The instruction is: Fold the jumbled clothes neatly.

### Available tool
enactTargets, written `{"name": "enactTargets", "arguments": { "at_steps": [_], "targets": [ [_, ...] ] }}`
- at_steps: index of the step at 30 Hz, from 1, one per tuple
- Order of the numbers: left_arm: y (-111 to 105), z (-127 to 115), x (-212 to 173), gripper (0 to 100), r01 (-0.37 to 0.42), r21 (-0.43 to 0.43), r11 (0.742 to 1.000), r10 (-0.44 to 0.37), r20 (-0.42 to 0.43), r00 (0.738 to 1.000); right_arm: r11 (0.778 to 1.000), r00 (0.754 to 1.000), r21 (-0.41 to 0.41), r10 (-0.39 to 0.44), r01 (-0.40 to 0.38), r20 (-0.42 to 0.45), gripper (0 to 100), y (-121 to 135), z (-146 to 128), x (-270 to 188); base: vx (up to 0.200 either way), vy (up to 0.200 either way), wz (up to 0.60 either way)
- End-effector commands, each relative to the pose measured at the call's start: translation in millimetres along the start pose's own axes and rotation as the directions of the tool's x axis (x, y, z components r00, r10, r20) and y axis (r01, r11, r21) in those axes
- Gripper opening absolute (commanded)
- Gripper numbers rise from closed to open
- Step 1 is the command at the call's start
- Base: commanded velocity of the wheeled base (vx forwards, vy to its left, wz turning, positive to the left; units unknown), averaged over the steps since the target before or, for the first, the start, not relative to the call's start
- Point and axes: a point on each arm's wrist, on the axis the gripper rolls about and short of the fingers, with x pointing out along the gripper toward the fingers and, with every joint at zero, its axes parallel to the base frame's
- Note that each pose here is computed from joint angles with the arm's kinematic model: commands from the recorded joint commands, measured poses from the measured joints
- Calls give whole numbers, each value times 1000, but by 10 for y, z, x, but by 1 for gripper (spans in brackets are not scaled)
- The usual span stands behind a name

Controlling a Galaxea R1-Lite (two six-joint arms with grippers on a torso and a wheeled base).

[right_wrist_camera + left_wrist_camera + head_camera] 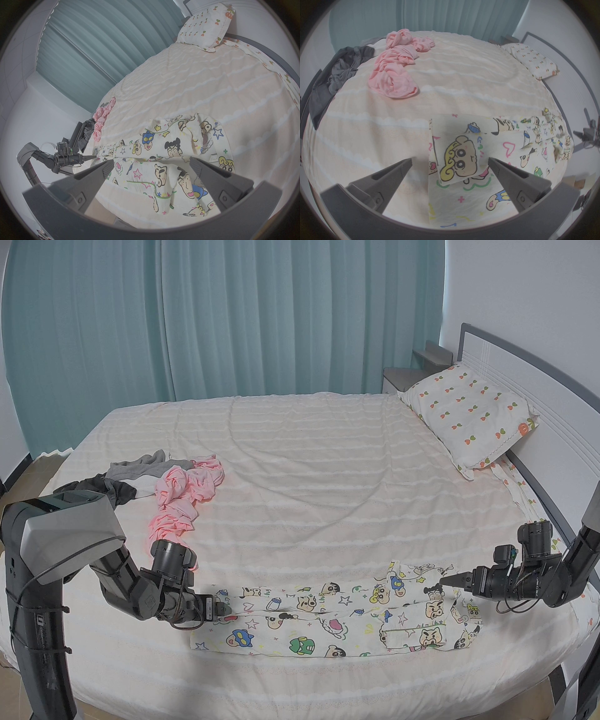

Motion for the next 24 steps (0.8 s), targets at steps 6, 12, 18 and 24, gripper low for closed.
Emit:
{"name": "enactTargets", "arguments": {
  "at_steps": [6, 12, 18, 24],
  "targets": [
    [-79, -84, 153, 100, 8, 48, 999, -6, -32, 999, 1000, 1000, 0, 2, -2, -2, 100, 0, -6, 1, 0, 0, 0],
    [-218, -88, 258, 100, 4, 76, 997, -3, -19, 1000, 1000, 1000, 3, 3, -3, -8, 100, -3, -28, -5, 0, 0, 0],
    [-232, -79, 277, 0, 6, 78, 997, -4, -15, 1000, 1000, 1000, 0, 22, -22, -8, 100, 12, -22, -20, 0, 0, 0],
    [-219, -60, 273, 0, 4, 71, 997, -4, -8, 1000, 1000, 1000, 0, 22, -22, -8, 100, 14, -24, -24, 0, 0, 0]
  ]
}}
